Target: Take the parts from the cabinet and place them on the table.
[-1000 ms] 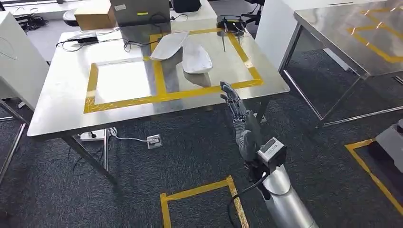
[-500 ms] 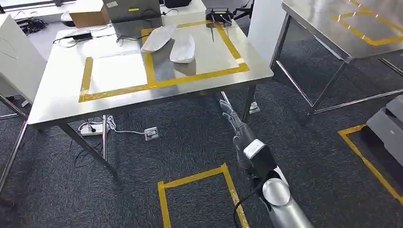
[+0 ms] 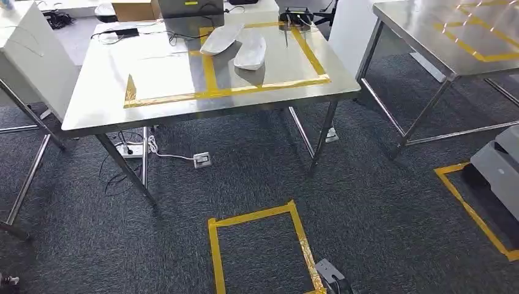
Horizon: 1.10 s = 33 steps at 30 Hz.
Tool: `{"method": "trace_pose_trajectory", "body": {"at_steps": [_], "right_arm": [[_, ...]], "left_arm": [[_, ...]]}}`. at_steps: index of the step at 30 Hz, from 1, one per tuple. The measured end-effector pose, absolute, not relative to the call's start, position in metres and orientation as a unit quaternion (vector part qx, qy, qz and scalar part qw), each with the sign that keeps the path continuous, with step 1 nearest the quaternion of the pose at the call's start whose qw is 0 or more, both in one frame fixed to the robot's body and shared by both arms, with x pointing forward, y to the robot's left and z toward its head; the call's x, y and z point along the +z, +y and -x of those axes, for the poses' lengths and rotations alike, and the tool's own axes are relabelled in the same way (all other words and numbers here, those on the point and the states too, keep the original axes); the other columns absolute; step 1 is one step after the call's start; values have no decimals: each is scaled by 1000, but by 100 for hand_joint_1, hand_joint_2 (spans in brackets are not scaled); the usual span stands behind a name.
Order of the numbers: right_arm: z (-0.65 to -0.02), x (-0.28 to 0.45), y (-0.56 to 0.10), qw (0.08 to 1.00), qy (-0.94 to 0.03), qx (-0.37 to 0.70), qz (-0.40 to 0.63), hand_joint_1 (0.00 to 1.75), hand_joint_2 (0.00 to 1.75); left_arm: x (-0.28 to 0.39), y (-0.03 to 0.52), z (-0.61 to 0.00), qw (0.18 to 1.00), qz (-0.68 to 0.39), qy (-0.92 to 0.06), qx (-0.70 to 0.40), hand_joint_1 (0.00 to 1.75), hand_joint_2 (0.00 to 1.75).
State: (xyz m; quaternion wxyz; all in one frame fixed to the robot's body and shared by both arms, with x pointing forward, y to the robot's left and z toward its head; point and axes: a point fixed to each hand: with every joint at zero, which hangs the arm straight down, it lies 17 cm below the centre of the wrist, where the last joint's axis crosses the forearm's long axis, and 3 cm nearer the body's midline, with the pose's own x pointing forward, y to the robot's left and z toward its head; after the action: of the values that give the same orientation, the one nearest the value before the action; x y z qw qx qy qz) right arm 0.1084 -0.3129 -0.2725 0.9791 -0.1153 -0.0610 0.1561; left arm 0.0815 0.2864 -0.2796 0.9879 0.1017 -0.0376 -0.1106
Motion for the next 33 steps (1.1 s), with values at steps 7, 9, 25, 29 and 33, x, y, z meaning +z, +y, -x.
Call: {"method": "trace_pose_trajectory", "body": {"at_steps": [7, 9, 25, 29, 33], "right_arm": [[-62, -280, -275, 998, 1, -64, 19, 0, 0], [-62, -280, -264, 997, -8, -81, 6, 0, 0], [-147, -263, -213, 990, -129, -48, -21, 0, 0], [-150, -263, -221, 989, -131, -66, -8, 0, 0], [-112, -272, -224, 995, -76, -58, 4, 0, 175]], "left_arm": [[-281, 297, -70, 992, -104, -28, -69, 0, 0], [-281, 301, -70, 993, -104, -30, -40, 0, 0], [-280, 325, -77, 989, -130, -39, -53, 0, 0], [-280, 318, -80, 992, -117, -38, -40, 0, 0], [-280, 315, -79, 992, -110, -45, -36, 0, 0]]}}
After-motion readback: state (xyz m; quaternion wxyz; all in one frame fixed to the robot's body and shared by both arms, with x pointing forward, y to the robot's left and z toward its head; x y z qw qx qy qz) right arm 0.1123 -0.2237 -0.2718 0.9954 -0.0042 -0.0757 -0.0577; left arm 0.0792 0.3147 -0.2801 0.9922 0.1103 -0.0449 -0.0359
